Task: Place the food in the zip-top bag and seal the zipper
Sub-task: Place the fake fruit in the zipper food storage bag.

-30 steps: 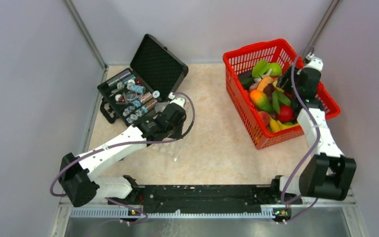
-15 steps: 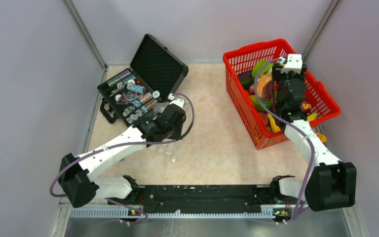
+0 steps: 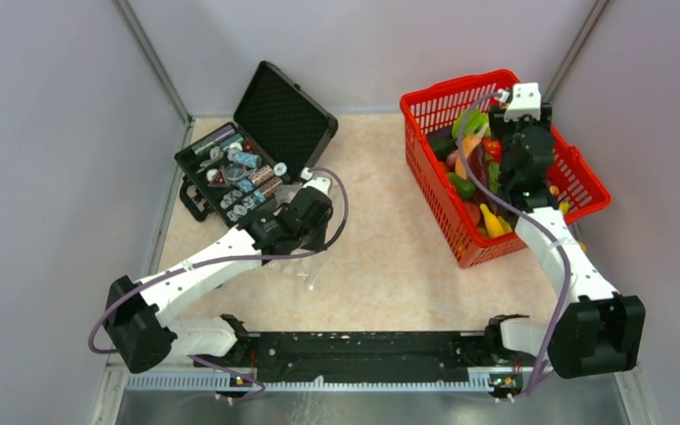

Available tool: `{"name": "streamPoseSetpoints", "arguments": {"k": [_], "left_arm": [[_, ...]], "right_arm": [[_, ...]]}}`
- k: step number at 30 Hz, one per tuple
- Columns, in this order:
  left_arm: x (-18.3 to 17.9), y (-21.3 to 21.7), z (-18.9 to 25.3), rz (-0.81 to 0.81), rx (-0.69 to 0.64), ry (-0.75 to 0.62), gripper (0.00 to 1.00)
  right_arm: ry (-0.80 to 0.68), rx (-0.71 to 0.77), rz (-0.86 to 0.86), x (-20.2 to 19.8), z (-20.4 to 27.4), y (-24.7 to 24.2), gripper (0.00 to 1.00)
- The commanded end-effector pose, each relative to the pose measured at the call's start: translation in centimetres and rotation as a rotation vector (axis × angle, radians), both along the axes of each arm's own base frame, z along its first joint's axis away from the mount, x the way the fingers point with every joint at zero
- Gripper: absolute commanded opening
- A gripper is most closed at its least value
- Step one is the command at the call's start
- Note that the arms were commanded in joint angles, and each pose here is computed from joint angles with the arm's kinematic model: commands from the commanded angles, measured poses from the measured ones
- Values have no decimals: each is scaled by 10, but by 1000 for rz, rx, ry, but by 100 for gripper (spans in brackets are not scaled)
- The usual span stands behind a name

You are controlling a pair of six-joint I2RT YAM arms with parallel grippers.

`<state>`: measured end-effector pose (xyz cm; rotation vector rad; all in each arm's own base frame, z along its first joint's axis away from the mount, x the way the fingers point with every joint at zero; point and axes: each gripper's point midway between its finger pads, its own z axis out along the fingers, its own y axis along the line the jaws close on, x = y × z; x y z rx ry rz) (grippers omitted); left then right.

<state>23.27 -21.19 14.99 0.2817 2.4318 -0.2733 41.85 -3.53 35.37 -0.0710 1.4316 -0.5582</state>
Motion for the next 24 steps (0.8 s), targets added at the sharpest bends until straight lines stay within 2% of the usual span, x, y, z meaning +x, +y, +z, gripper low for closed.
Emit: {"name": "streamPoseSetpoints", "arguments": {"k": [1, 6, 8, 14, 20, 24], "left_arm": [[6, -1, 18, 10, -45, -59, 0], [6, -4, 23, -5, -55, -61, 0], [6, -5, 27, -13, -64, -66, 0], [6, -11, 40, -28, -99, -78, 0], [3, -22, 49, -62, -142, -61, 0], [2, -28, 50, -80, -158, -47, 0]], "right_arm": [[-70, 339, 295, -26, 67, 52, 30], [9, 623, 808, -76, 67, 144, 29], [80, 686, 938, -95, 55, 176, 29], [257, 634, 1106, -138, 1, 254, 29], [310, 634, 1193, -165, -43, 298, 28], [264, 577, 1241, -183, -52, 322, 26]]}}
